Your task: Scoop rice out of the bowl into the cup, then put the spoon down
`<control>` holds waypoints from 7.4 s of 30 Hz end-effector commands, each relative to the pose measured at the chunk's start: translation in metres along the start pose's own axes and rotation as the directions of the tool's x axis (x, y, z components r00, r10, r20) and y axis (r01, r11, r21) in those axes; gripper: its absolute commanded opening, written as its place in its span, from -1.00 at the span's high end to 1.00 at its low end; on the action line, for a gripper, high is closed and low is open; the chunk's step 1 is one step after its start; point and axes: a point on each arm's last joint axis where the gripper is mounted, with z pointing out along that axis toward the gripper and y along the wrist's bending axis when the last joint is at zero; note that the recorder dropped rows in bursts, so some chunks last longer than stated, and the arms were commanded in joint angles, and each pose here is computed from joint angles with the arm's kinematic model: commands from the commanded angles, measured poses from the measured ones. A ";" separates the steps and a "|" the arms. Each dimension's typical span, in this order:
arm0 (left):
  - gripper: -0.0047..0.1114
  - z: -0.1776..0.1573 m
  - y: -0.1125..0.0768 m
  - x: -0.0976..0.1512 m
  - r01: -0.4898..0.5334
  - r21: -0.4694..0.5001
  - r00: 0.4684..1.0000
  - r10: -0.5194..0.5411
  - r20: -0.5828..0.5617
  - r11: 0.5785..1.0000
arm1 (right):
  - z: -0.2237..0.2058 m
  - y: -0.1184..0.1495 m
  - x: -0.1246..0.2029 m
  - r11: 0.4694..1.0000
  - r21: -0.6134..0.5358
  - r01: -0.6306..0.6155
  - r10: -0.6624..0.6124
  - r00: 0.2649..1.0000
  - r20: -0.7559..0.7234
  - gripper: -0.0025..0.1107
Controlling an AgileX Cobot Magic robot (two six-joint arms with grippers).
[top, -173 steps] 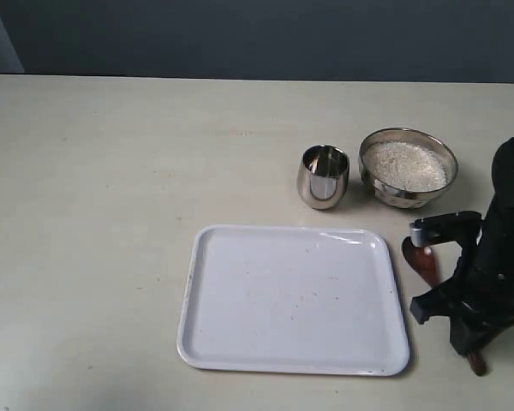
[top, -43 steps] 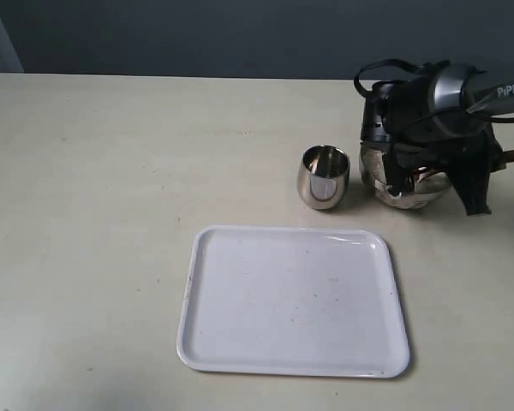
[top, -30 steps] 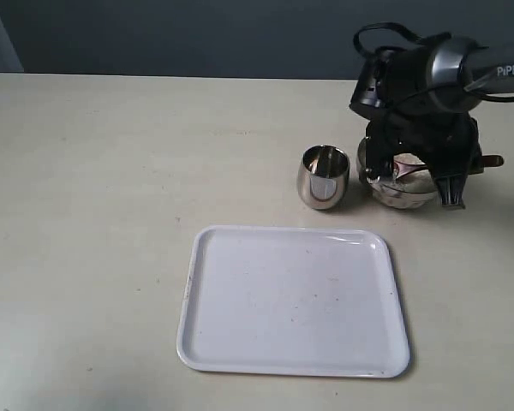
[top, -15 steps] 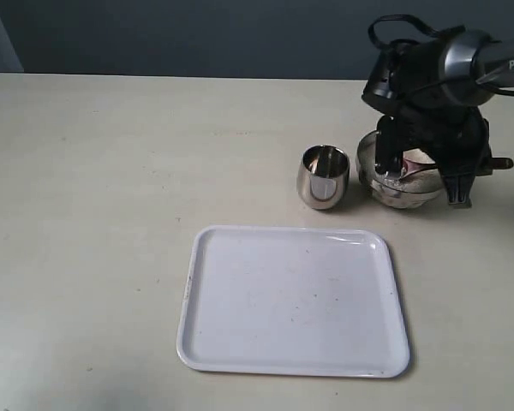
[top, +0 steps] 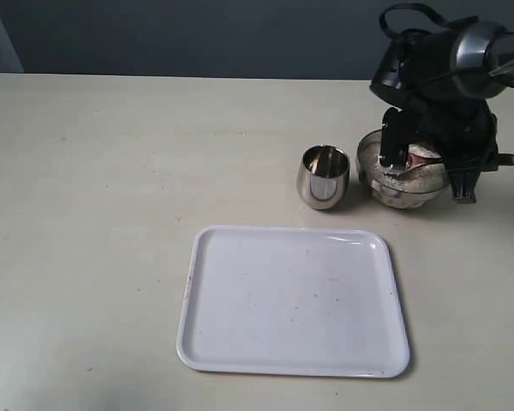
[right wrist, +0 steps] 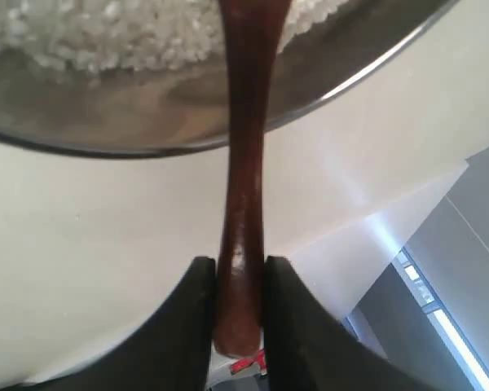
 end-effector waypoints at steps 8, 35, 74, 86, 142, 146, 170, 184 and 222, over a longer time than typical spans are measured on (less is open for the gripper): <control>0.91 -0.001 0.000 -0.002 0.011 0.000 1.000 -0.011 0.013 1.000 | 0.002 -0.002 0.008 0.997 -0.061 -0.053 0.054 0.998 0.026 0.97; 0.91 -0.001 0.000 -0.002 0.011 0.000 1.000 -0.011 0.015 1.000 | -0.007 0.001 0.012 0.989 -0.115 -0.097 0.105 0.992 0.071 0.97; 0.91 -0.001 0.000 -0.002 0.011 0.000 1.000 -0.011 0.012 1.000 | -0.007 -0.013 0.038 0.922 -0.315 -0.226 0.289 0.943 0.168 0.97; 0.91 -0.001 0.000 -0.002 0.011 0.000 1.000 -0.011 0.012 1.000 | -0.009 -0.010 0.034 0.899 -0.358 -0.253 0.331 0.927 0.176 0.97; 0.91 -0.001 0.000 -0.002 0.011 0.000 1.000 -0.011 0.013 1.000 | -0.050 0.006 0.002 0.881 -0.376 -0.289 0.390 0.891 0.231 0.97; 0.91 -0.001 0.000 -0.002 0.011 0.000 1.000 -0.011 0.013 1.000 | -0.055 0.008 -0.001 0.888 -0.367 -0.278 0.379 0.894 0.239 0.97; 0.91 -0.001 0.000 -0.002 0.011 0.000 1.000 -0.011 0.013 1.000 | -0.068 0.013 -0.010 0.930 -0.258 -0.260 0.324 0.913 0.246 0.97; 0.91 -0.001 0.000 -0.002 0.011 0.000 1.000 -0.011 0.015 1.000 | -0.068 0.014 -0.017 0.942 -0.186 -0.278 0.316 0.923 0.221 0.97; 0.91 -0.001 0.000 -0.002 0.011 0.000 1.000 -0.011 0.013 1.000 | -0.082 0.018 -0.024 0.929 -0.095 -0.358 0.370 0.902 0.222 0.97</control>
